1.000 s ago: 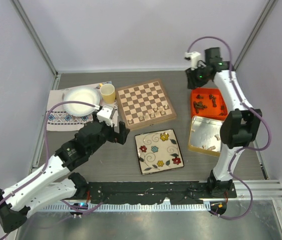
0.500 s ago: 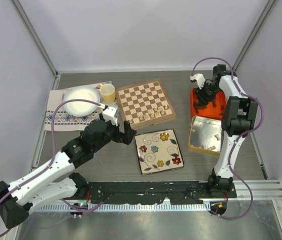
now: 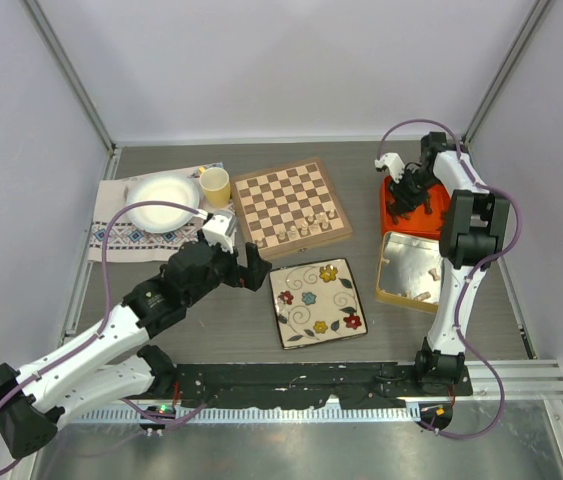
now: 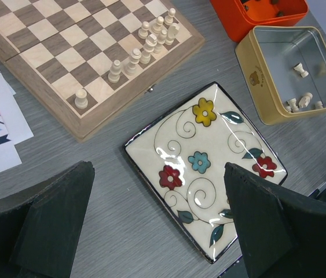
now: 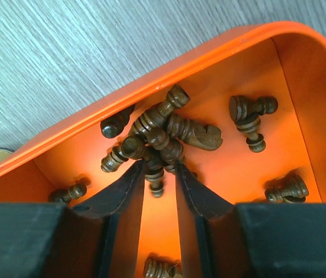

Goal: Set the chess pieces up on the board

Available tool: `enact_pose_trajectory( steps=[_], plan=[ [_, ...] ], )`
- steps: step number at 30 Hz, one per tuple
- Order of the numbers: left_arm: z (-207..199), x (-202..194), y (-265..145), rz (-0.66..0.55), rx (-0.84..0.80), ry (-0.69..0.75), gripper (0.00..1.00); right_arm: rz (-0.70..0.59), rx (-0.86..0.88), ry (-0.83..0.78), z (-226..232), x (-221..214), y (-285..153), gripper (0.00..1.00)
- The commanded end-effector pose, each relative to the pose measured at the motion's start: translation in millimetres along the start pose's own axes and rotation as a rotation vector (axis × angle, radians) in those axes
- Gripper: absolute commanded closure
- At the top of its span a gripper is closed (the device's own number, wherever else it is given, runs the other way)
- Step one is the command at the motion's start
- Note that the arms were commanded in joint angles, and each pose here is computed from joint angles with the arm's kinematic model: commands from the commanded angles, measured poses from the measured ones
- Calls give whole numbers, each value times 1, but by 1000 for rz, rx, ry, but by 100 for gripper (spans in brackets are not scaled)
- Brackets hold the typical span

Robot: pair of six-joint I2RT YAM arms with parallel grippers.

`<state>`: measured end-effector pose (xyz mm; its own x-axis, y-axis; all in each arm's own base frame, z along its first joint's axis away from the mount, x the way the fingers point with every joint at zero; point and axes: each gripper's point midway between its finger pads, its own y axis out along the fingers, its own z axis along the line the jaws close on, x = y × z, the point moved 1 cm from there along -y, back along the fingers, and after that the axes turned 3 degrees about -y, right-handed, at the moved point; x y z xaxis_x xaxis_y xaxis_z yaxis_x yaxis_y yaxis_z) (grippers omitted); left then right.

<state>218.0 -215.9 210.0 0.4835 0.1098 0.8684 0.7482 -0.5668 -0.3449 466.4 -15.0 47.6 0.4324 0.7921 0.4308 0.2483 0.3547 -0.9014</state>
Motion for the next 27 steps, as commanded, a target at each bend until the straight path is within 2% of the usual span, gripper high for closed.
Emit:
enact_pose_trajectory(
  steps=[1,4,8,12,13,16,17,18,24,27],
  plan=[
    [-7,14,-1,-48,-27,-17,0,5,-18,-29,-7,4,1,69],
    [-9,14,0,-52,-36,-26,0,26,-25,-31,-8,-1,3,69],
    [-11,14,1,-48,-47,-30,0,43,-33,-21,-8,-7,6,61],
    [-14,15,2,-47,-57,-35,0,48,-37,-17,-10,-9,8,60],
    [-14,15,3,-46,-56,-36,1,48,-38,-14,-10,-8,8,62],
    [-16,16,4,-45,-61,-41,0,29,-47,12,-12,-5,4,78],
    [-16,15,4,-41,-63,-43,0,19,-58,22,-15,-4,-1,87],
    [-17,17,3,-43,-68,-45,0,-7,-66,26,-16,2,-7,90],
    [-20,16,7,-41,-82,-50,0,-124,-134,130,-26,19,-48,92],
    [-23,17,9,-38,-93,-53,0,-155,-145,205,-30,21,-53,90]
  ],
)
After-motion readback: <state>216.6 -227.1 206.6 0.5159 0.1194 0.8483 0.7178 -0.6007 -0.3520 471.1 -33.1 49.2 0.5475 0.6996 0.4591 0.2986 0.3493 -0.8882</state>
